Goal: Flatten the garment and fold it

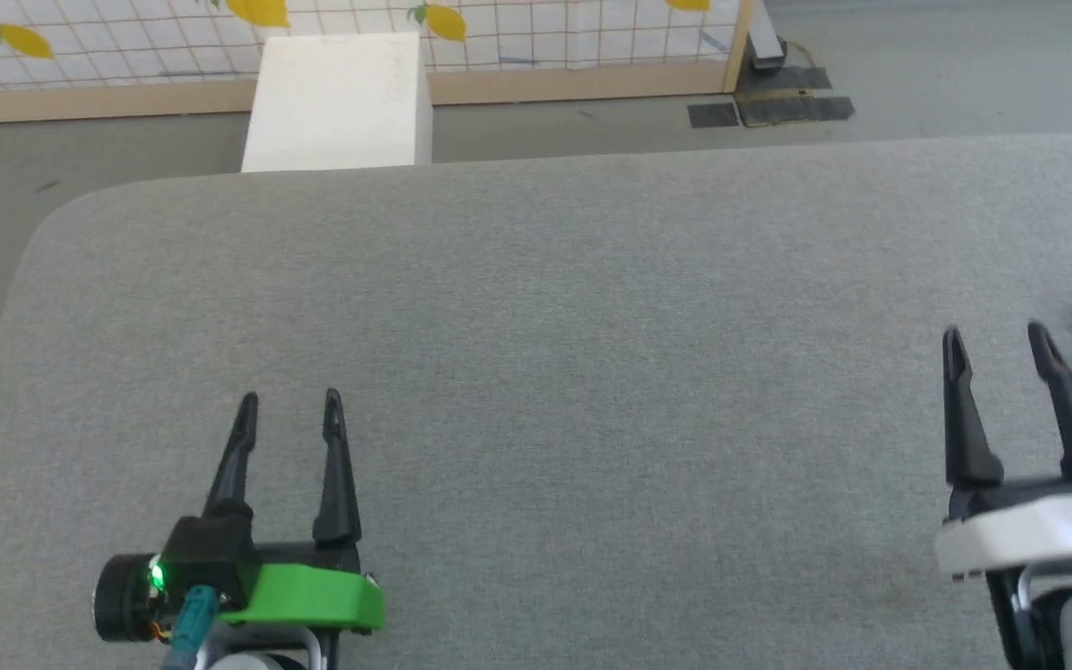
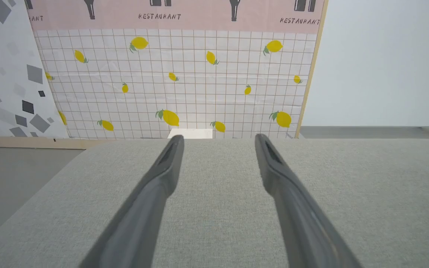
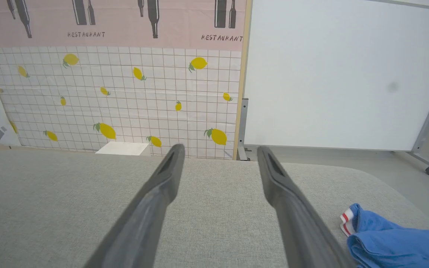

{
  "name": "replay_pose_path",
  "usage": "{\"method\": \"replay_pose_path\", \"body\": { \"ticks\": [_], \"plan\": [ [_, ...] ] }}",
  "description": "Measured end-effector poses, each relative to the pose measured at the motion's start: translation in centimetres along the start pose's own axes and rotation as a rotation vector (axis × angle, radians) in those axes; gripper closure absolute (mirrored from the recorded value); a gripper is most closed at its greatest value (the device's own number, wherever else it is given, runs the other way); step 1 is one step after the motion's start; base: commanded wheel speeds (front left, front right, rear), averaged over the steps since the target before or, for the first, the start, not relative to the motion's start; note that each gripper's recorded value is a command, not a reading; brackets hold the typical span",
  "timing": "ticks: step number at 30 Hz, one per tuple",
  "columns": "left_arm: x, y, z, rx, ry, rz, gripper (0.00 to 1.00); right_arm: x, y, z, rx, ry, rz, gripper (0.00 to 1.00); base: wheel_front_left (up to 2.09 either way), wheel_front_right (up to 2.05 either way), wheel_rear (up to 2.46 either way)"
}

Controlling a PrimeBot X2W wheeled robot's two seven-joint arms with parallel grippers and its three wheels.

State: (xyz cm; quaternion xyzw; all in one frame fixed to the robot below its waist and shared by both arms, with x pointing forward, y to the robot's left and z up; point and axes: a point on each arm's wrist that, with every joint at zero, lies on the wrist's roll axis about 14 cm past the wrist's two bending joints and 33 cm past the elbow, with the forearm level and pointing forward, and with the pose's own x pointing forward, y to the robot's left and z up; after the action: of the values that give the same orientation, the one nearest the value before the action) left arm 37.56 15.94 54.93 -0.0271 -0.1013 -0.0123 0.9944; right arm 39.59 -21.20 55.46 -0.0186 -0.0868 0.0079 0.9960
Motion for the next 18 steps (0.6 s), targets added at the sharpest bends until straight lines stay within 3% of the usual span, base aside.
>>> {"method": "replay_pose_path", "body": {
  "ticks": [10,18],
  "plan": [
    [-2.6,-0.6,-1.9,-0.068,0.078,0.001,0.00,-3.6,-1.5,-2.7,0.034,0.066,-0.086,0.00,0.00,0.00,0.00],
    [-3.4,-0.5,-2.1,-0.076,0.089,0.003,0.00,-4.5,-0.4,-3.7,0.058,0.096,-0.060,0.00,0.00,0.00,0.00]
  ]
}}
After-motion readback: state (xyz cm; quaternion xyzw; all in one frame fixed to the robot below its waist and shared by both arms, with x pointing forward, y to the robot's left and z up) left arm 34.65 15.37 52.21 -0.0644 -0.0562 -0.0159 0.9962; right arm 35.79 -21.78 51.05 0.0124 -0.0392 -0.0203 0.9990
